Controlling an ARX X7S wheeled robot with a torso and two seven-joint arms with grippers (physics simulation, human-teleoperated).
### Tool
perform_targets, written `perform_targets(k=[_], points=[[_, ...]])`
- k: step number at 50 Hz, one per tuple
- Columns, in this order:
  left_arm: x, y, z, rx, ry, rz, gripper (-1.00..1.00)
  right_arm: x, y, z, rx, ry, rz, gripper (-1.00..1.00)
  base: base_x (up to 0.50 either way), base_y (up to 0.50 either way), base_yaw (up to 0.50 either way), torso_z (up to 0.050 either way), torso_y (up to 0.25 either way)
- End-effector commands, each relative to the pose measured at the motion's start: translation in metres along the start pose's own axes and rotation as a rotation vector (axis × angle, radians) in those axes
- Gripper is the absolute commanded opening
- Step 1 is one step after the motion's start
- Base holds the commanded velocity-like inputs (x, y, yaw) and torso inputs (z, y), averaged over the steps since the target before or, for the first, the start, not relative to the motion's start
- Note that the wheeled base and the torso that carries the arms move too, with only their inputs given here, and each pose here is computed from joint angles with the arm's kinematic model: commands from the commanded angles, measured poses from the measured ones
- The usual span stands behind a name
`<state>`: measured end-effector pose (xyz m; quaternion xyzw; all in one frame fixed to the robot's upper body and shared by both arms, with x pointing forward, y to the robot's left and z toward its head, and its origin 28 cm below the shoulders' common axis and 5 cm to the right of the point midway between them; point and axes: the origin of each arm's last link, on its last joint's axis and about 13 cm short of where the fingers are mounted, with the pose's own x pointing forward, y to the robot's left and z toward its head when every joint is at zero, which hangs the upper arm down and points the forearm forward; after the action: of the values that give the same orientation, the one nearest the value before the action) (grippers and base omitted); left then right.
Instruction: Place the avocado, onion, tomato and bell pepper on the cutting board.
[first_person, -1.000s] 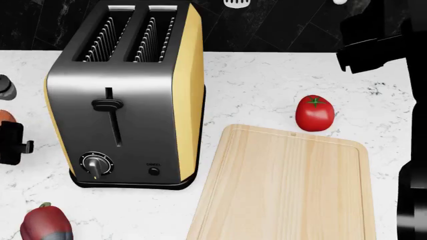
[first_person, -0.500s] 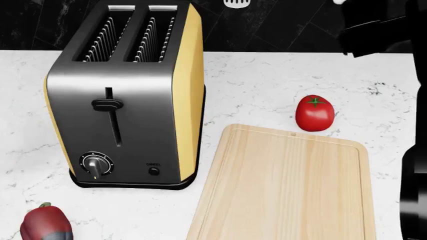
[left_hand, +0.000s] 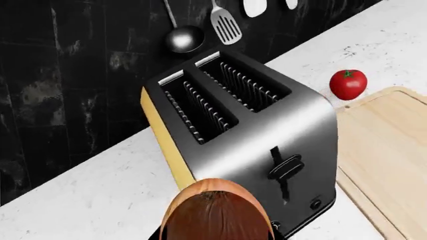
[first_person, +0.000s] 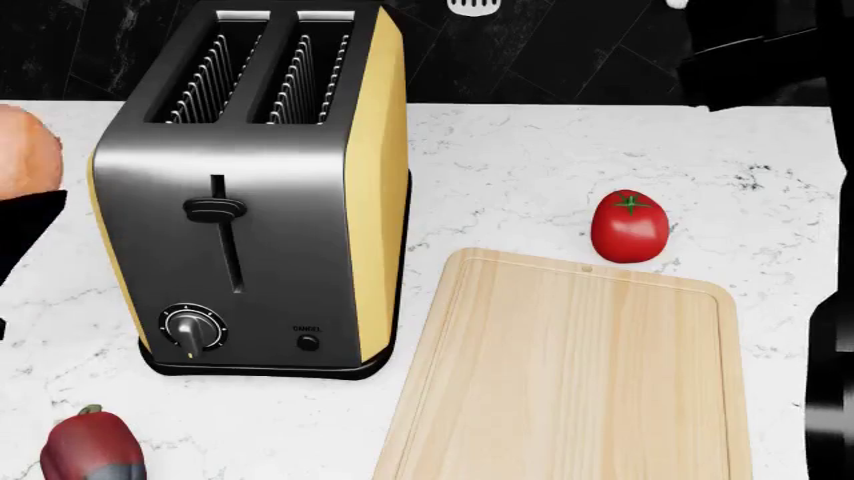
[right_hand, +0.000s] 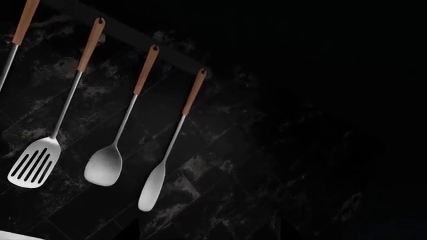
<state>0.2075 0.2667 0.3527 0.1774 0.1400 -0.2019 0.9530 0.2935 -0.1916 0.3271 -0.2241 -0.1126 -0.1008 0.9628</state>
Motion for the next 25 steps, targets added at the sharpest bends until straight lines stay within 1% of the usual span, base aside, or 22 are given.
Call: perform_targets(k=[1, 2, 4, 12, 15, 17, 19, 21, 25], points=[[-0.007, -0.025, 0.016, 0.078, -0.048, -0.160, -1.00, -0.002, -0.001, 0.001, 0.016, -0.010, -0.004, 1.00, 0.00, 0.00, 0.00, 0.000, 0.000], [-0.007, -0.025, 0.016, 0.078, -0.048, -0.160, -1.00, -0.002, -0.001, 0.001, 0.015, -0.011, -0.004, 1.00, 0.00, 0.00, 0.00, 0.000, 0.000], [-0.003, -0.030, 0.017, 0.084, -0.053, -0.200, -1.00, -0.002, 0.001, 0.001, 0.013, -0.010, 0.002, 1.00, 0.00, 0.00, 0.00, 0.000, 0.000], [0.007, -0.041, 0.016, 0.100, -0.053, -0.261, -1.00, -0.001, 0.001, 0.000, 0.010, -0.007, 0.006, 1.00, 0.00, 0.00, 0.00, 0.000, 0.000], [0.013, -0.048, 0.016, 0.128, -0.039, -0.301, -1.00, -0.001, 0.003, 0.001, 0.011, -0.008, 0.012, 1.00, 0.00, 0.00, 0.00, 0.000, 0.000], [0.013, -0.048, 0.017, 0.123, -0.040, -0.306, -1.00, -0.001, 0.003, 0.001, 0.011, -0.008, 0.012, 1.00, 0.00, 0.00, 0.00, 0.000, 0.005], [0.017, -0.054, 0.018, 0.132, -0.036, -0.347, -1.00, -0.002, 0.003, -0.003, 0.014, -0.003, 0.012, 1.00, 0.00, 0.00, 0.00, 0.000, 0.000], [0.018, -0.055, 0.019, 0.133, -0.039, -0.355, -1.00, -0.002, 0.004, -0.003, 0.013, -0.003, 0.012, 1.00, 0.00, 0.00, 0.00, 0.000, 0.000], [0.026, -0.067, 0.022, 0.161, -0.043, -0.417, -1.00, -0.002, 0.005, -0.003, 0.016, -0.004, 0.019, 1.00, 0.00, 0.00, 0.00, 0.000, 0.000]])
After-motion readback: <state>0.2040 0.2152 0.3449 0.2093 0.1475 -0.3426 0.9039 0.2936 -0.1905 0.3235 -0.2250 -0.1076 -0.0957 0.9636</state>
